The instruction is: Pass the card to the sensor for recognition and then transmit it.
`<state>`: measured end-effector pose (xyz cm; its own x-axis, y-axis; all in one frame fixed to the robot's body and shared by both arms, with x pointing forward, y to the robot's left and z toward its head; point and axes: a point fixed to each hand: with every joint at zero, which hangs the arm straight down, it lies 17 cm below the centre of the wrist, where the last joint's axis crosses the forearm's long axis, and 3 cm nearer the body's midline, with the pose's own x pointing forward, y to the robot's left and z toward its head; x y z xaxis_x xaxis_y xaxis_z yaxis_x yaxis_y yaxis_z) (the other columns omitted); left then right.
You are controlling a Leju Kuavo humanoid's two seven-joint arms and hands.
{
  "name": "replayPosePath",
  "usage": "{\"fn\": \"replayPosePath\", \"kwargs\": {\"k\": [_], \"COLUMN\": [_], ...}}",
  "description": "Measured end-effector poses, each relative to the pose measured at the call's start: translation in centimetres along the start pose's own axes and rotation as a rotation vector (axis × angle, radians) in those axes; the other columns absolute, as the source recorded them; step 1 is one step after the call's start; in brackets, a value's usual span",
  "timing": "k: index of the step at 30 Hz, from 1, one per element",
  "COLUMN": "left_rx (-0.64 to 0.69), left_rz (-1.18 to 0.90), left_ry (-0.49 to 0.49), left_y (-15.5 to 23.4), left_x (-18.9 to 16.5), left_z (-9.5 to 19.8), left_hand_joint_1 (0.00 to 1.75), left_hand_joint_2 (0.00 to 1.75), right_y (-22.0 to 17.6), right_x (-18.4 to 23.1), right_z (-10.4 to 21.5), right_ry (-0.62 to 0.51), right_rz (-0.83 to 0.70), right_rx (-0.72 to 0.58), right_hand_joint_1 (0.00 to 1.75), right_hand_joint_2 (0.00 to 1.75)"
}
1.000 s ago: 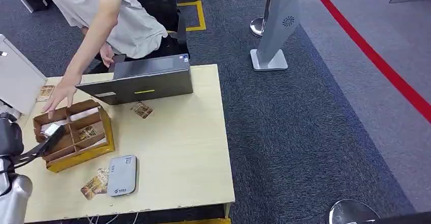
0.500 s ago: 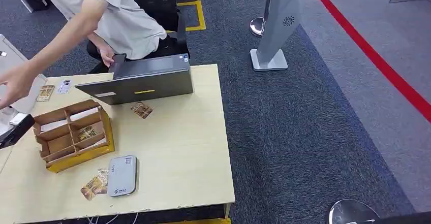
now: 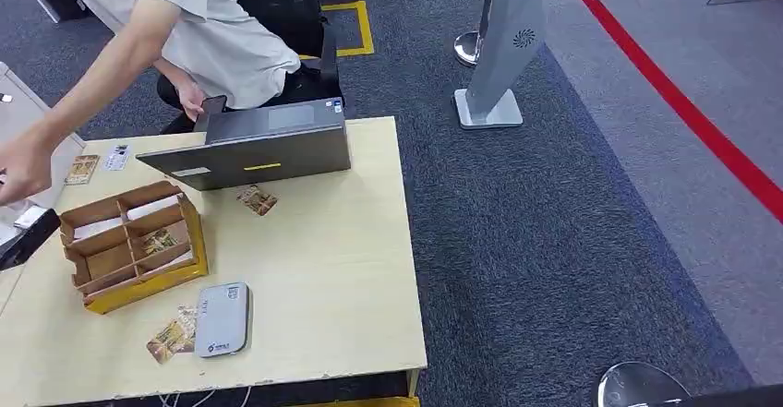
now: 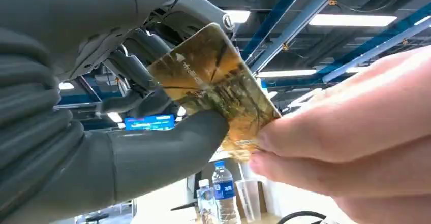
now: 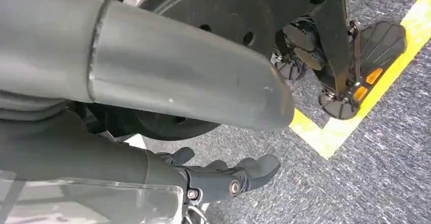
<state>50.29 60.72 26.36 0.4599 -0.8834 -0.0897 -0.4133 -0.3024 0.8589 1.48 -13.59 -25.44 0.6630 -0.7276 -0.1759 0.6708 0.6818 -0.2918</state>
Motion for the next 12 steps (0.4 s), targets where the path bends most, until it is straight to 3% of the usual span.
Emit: {"fn": "replayPosePath", "kwargs": {"k": [12], "left_rx": [-0.014], "left_rz": [0.014], "left_ry": [0.008], "left_y": [-0.23], "left_x": [-0.09], "left_z": [0.0], "left_hand_joint_1": [0.0], "left_hand_joint_2": [1.75], "right_y": [0.09], "right_x": [-0.09], "right_z": [0.01], "right_ry": [0.005], "right_rz": [0.002], "right_rx": [0.005], "right_hand_joint_1": [0.0], "right_hand_joint_2": [0.0]}}
